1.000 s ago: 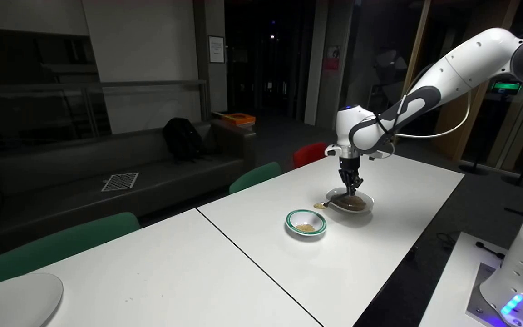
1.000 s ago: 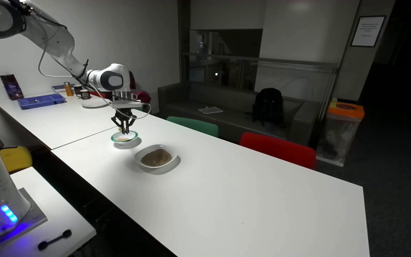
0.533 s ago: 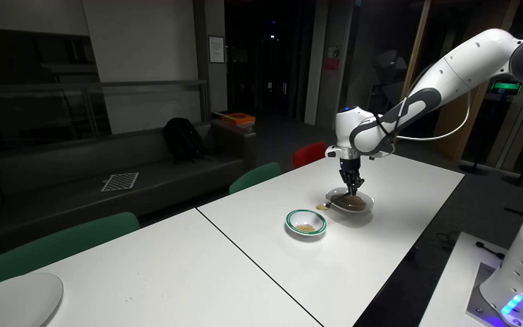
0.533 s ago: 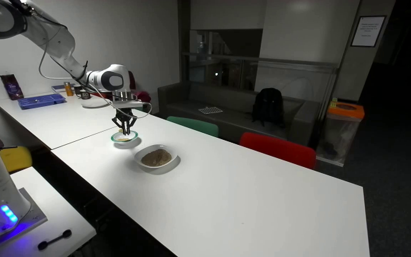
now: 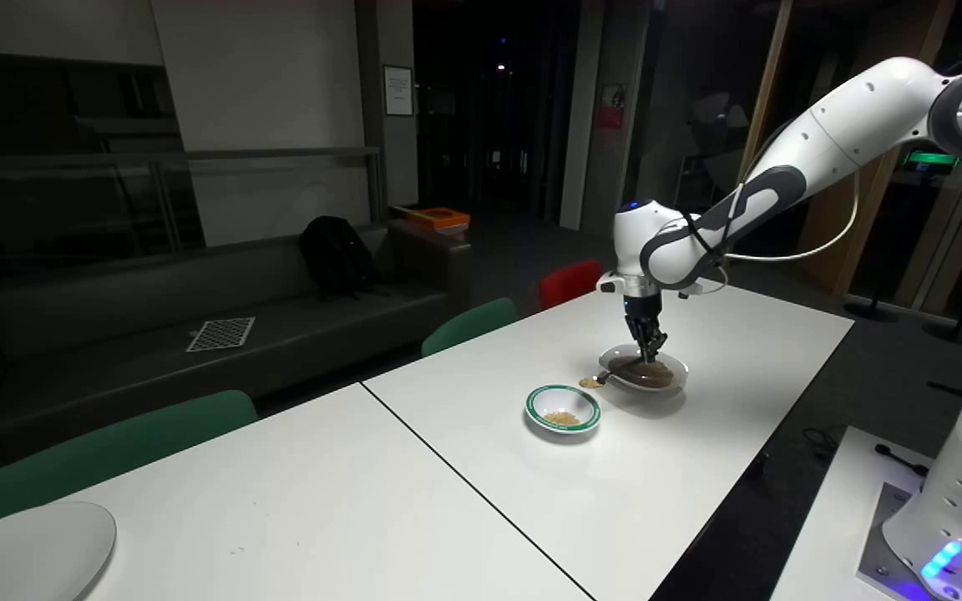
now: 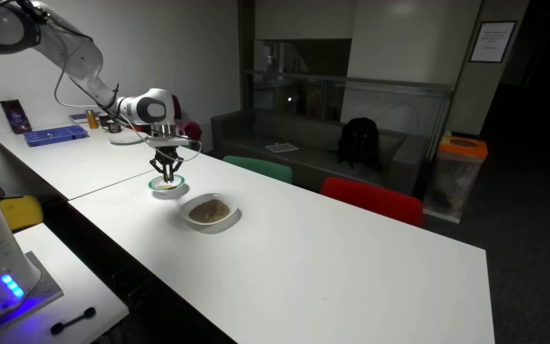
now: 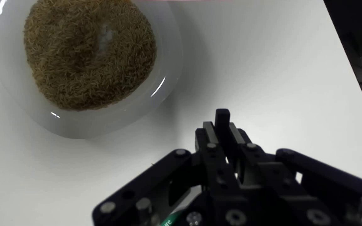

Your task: Spoon some contents from the white bowl into the green bowl twice

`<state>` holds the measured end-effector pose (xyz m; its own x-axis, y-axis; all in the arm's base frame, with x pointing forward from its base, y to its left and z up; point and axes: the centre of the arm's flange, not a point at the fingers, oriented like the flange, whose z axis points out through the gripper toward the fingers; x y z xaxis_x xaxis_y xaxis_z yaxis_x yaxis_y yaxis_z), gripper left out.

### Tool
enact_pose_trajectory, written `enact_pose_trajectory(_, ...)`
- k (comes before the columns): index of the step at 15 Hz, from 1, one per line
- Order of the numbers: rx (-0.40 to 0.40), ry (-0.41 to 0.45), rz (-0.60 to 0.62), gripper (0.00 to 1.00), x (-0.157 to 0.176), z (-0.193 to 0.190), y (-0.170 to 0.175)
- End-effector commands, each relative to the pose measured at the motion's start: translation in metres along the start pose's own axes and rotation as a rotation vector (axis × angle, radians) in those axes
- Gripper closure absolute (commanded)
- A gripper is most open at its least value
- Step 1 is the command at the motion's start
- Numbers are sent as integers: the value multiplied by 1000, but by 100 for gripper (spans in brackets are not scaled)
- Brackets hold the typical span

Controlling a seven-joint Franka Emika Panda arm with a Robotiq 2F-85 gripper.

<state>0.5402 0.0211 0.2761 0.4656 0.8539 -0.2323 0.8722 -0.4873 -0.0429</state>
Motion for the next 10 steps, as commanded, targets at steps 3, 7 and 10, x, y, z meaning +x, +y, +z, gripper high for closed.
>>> enact_pose_trajectory(3, -8, -25, 80, 97, 7, -5, -1)
enact_pose_trajectory(7, -6, -37, 112, 97, 12, -3, -3)
enact_pose_trajectory(10, -7, -46, 113, 97, 21, -1, -9)
